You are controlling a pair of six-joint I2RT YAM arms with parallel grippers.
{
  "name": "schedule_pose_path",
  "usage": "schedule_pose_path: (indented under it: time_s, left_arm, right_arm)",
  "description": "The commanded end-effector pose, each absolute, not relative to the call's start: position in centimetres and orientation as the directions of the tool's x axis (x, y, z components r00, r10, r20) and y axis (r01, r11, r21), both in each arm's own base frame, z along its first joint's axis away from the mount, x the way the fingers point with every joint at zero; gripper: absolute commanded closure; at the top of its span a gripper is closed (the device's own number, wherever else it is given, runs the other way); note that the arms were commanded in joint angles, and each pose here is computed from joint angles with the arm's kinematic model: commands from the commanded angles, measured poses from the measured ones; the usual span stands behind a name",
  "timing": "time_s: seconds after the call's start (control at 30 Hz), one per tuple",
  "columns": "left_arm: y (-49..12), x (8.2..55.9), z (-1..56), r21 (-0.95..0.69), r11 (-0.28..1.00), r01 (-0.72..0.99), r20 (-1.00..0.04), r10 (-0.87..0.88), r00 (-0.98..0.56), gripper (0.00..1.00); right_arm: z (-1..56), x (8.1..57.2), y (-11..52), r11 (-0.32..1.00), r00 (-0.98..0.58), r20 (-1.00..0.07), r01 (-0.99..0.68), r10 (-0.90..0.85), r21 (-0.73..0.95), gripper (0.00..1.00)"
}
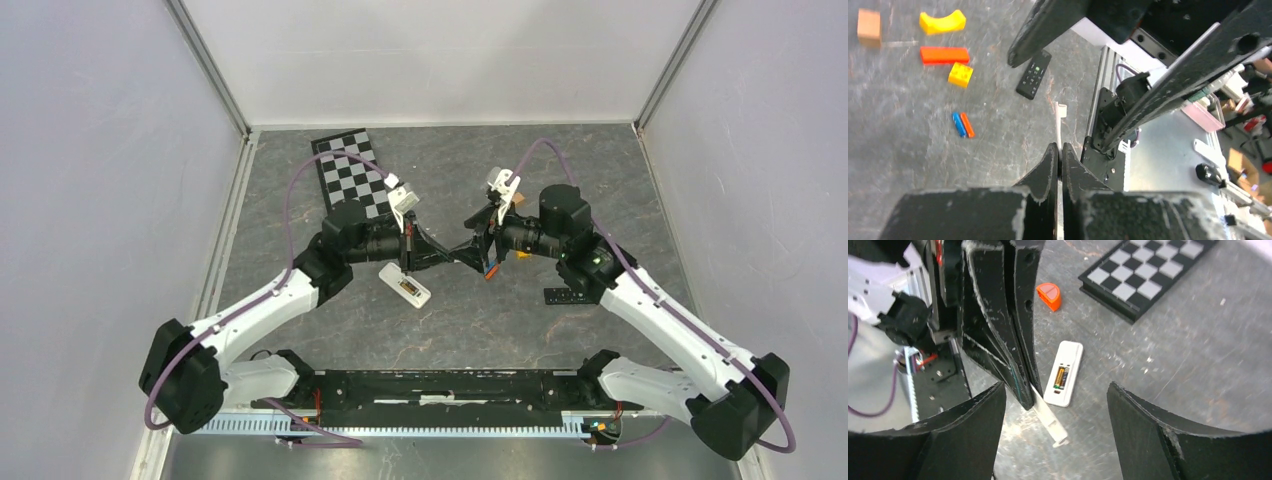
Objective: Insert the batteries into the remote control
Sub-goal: Pick up the battery cover at the center of the board.
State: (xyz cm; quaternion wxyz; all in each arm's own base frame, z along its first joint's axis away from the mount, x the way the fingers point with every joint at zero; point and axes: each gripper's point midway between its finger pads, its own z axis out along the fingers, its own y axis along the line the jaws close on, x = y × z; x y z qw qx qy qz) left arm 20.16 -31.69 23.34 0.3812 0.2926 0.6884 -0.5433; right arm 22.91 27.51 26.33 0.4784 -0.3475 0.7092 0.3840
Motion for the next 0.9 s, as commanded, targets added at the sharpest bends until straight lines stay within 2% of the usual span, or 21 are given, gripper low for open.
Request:
schedule_pose_path:
  time_s: [0.0,0.13,0.27,0.6,0.77,0.87]
  left_arm:
    - [-31.5,18.6,29.2,-0.211,0.085,0.974,-0.975,0.055,-0.216,0.98]
    - [-31.0,17.8,32.0,-0.074,0.013,0.997,-0.990,0.119,-0.075,0.98]
    - [-30.6,16.8,33.1,-0.022,-0.055,0.998,-0.988,0.151,-0.013,0.98]
    - [-30.1,16.5,33.3,0.023,-0.066,0.998,-0.984,0.174,0.034,0.98]
    - [-30.0,16.6,33.4,0.034,-0.057,0.998,-0.984,0.175,0.044,0.98]
    - [-30.1,16.7,33.8,0.031,-0.052,0.998,-0.986,0.159,0.039,0.97]
  right_arm:
    - [29.8,21.0,27.2,0.258,0.055,-0.965,-0.958,-0.256,-0.123,0.22]
    - [32.6,19.8,27.1,0.148,0.213,-0.942,-0.955,-0.258,-0.257,0.23]
    - [33.3,19.1,27.2,0.078,0.240,-0.929,-0.959,-0.283,-0.271,0.28]
    - [32.8,18.2,27.8,-0.006,0.240,-0.932,-0.969,-0.273,-0.248,0.67]
    - [32.3,18.3,27.9,-0.017,0.233,-0.929,-0.971,-0.288,-0.238,0.79]
    - [32.2,18.3,27.9,-0.020,0.238,-0.928,-0.970,-0.287,-0.242,0.96]
